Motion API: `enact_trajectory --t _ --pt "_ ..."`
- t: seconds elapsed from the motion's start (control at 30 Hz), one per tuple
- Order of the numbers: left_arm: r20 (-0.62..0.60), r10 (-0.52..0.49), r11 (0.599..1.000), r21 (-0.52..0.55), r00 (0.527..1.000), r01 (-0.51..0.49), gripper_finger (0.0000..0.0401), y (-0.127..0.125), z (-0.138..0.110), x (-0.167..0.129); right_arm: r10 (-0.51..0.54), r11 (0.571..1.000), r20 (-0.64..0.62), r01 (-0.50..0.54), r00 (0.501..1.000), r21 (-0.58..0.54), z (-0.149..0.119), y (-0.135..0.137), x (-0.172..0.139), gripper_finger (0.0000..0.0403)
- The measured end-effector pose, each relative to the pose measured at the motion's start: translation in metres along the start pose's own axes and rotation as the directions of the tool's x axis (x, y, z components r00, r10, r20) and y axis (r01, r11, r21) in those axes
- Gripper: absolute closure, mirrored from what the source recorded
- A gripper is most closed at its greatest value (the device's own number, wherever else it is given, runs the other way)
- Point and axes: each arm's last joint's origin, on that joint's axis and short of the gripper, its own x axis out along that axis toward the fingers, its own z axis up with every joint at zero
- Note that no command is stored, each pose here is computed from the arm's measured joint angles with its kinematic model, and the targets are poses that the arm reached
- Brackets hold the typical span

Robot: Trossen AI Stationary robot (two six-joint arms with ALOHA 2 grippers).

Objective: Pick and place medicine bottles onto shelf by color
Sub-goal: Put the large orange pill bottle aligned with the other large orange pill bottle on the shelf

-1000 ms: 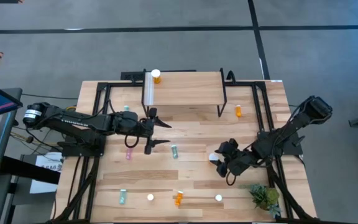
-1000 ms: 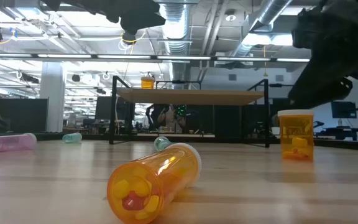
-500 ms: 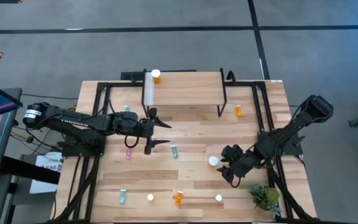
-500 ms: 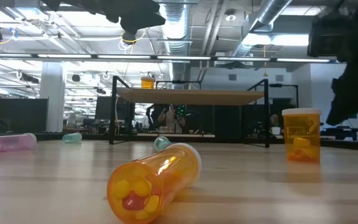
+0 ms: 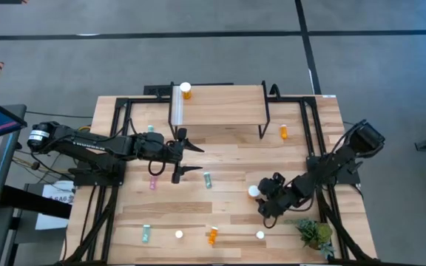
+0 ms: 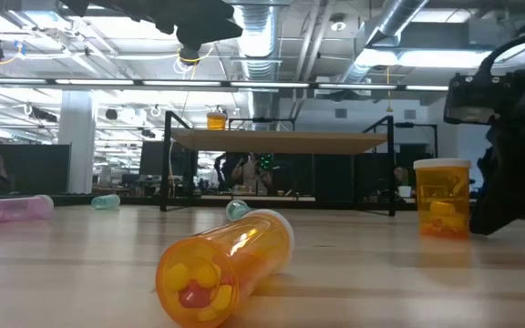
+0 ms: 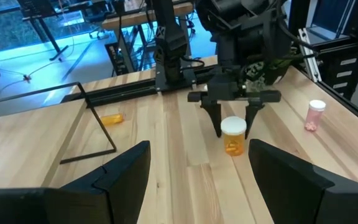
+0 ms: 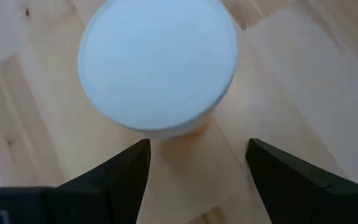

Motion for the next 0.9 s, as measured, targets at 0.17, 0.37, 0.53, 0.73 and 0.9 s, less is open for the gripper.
enact_trajectory --t 0.17,0.37,0.53,0.73,0.9 --pt "0.000 0.000 1.000 0.000 1.000 0.000 0.0140 0.000 0.000 0.000 -0.028 0.999 0.101 0.030 0.994 -0.021 -0.006 0.004 0.001 0.0112" --pt "-0.002 -0.001 1.000 0.000 1.000 0.001 0.0140 0.000 0.000 0.000 -0.056 0.998 0.216 0.063 0.975 -0.024 -0.009 0.008 0.001 0.0112" --pt "-0.003 -0.002 1.000 0.000 1.000 0.002 0.0140 0.000 0.000 0.000 -0.071 0.997 0.243 0.078 0.967 -0.020 -0.008 0.009 0.015 0.0112" --pt "0.000 -0.001 1.000 0.007 1.000 0.001 0.0140 0.000 0.000 0.000 -0.083 0.995 0.291 0.094 0.953 -0.027 -0.006 0.011 0.030 0.0112" --pt "-0.001 -0.001 1.000 0.009 1.000 0.001 0.0140 0.000 0.000 0.000 -0.085 0.995 0.311 0.097 0.947 -0.021 -0.006 0.012 0.030 0.0112"
